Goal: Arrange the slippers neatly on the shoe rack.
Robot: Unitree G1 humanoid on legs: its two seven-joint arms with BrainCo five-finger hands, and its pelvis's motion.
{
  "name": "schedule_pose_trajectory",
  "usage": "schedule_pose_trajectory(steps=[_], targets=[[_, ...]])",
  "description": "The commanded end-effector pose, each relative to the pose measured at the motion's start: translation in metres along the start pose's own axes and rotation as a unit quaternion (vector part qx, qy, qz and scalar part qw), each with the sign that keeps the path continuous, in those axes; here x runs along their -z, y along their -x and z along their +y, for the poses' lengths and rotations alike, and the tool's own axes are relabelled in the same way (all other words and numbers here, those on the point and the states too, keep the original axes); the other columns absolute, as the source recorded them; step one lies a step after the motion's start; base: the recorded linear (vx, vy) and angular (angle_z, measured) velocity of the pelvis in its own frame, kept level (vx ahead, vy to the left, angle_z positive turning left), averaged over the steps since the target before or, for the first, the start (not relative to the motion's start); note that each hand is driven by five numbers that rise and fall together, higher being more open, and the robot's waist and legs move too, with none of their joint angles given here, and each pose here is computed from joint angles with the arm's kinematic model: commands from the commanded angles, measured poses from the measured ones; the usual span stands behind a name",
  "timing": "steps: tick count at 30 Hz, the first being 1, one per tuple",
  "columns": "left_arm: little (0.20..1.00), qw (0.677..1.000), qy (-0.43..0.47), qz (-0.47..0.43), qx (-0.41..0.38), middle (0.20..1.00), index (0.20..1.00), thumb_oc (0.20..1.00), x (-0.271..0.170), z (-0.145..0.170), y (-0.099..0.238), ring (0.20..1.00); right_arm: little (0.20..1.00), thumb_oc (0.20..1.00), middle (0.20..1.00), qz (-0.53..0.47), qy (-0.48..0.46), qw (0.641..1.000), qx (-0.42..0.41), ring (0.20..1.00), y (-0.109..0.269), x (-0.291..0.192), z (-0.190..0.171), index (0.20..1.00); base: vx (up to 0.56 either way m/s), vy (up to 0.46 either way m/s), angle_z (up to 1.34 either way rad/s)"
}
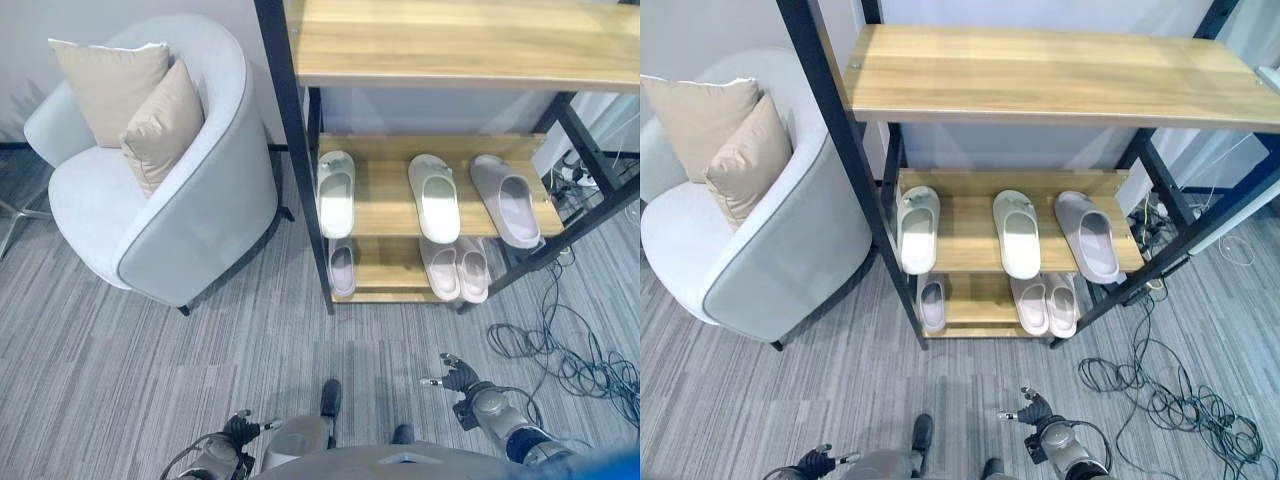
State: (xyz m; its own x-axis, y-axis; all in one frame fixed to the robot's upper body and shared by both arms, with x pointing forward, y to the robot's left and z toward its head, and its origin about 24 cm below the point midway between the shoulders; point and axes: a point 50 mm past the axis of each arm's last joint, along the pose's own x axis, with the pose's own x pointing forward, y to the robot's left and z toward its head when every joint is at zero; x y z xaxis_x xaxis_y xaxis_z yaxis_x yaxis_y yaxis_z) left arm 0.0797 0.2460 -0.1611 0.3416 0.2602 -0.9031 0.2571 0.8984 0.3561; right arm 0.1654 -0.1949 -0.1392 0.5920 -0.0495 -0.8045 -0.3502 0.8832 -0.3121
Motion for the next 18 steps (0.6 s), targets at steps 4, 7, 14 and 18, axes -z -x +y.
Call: schedule_pose_trajectory(steps=[4, 7, 14, 18], targets=[[1.0, 1.0, -0.011, -0.018, 0.009, 1.0, 1.0, 1.0, -0.013, -0.008, -0.001, 1.0, 1.0, 1.0, 1.0, -0.008, 0.036, 0.999, 0.001, 1.0, -0.001, -0.003, -0.006, 1.0, 0.08, 0.131, 0.03], [1.0, 0.999, -0.013, -0.039, 0.003, 1.0, 1.0, 1.0, -0.025, -0.005, -0.002, 1.0, 1.0, 1.0, 1.0, -0.021, 0.054, 0.998, -0.004, 1.0, -0.002, -0.012, -0.002, 1.0, -0.05, 0.146, -0.09], [1.0, 0.999, -0.024, -0.033, -0.013, 1.0, 1.0, 1.0, -0.026, 0.004, -0.004, 1.0, 1.0, 1.0, 1.0, -0.024, 0.055, 0.998, -0.003, 1.0, -0.002, -0.013, -0.004, 1.0, 0.04, -0.07, 0.28], [1.0, 1.0, -0.013, -0.028, -0.006, 1.0, 1.0, 1.0, -0.022, -0.002, -0.003, 1.0, 1.0, 1.0, 1.0, -0.023, 0.081, 0.996, -0.014, 1.0, -0.002, -0.013, -0.001, 1.0, 0.1, -0.156, 0.3]])
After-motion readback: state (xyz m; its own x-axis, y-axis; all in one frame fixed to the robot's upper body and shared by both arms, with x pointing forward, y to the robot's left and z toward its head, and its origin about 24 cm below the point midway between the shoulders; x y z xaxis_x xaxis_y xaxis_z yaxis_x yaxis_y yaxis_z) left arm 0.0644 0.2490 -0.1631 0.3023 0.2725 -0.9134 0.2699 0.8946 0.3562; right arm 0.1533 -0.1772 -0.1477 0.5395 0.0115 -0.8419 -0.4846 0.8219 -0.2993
